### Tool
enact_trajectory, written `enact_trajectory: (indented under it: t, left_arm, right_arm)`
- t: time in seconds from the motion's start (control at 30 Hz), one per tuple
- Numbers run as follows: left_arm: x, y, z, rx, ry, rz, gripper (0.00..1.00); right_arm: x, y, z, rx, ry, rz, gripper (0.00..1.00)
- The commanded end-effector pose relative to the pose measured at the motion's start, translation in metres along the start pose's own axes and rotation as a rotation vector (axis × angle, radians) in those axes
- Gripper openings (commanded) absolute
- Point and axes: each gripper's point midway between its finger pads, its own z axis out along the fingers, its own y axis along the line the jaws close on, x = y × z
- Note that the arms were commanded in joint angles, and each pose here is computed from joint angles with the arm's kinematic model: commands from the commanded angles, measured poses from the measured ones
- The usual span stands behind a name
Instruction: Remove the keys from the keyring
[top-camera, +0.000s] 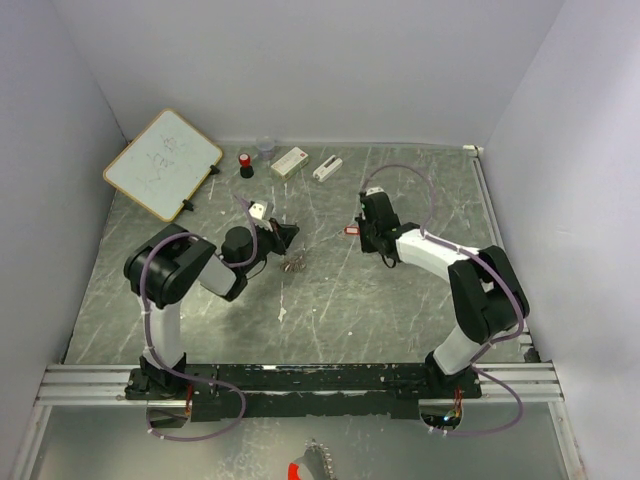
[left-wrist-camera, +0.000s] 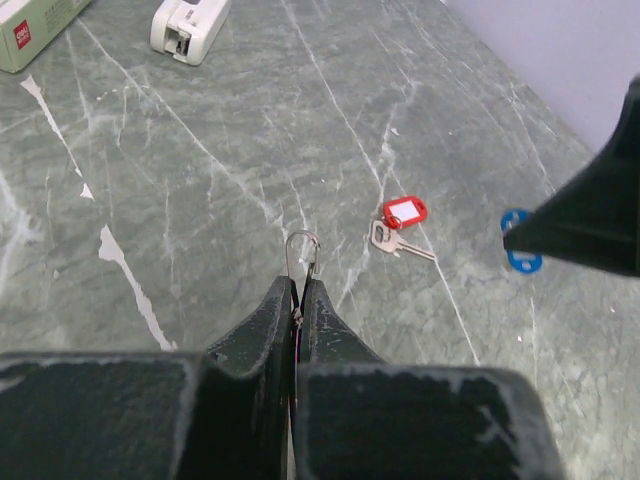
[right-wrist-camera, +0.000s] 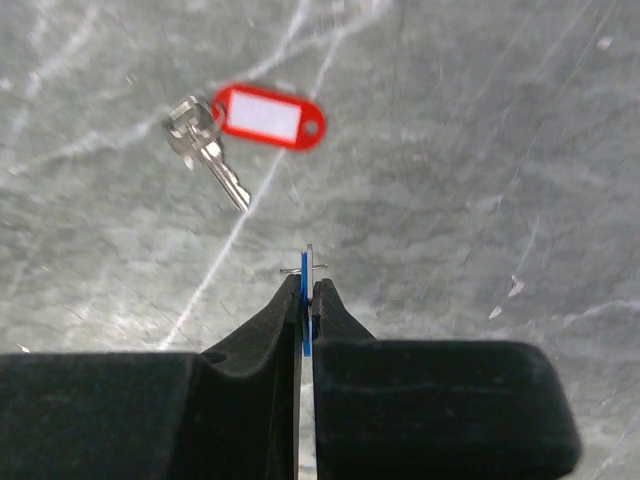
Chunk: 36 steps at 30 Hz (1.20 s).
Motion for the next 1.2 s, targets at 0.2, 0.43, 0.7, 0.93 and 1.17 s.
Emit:
enact_trajectory:
  t: [0.2,0.43,0.7,0.93,1.17]
  left_arm:
    - [0.016,0.003,0.016,0.066,0.052,-0.076,0.27]
    - [0.015,0.005,0.008,0.040,0.055,-0.079,0.50]
    - [-0.004,0.002,-0.001,0.028,0.020,-0.051,0.69]
    - [-0.021,0.014,-0.010,-0.075,0.028,0.001,0.99]
    - [-0.045,0.037,-0.039,-0.246,0.037,0.137,0.99]
  right_arm:
    - [0.034,0.000,0.006,-0.014,0.054,0.043,0.00]
    - [0.033,0.001,0.006,-0.017,0.054,0.048,0.24]
    - [0.029,-0.006,-0.005,0.007,0.027,0.049,0.50]
    - [0.001,-0.018,-0.032,0.047,-0.095,0.063,0.51]
    - [-0.033,-0.043,-0.076,0.135,-0.326,0.165,0.53]
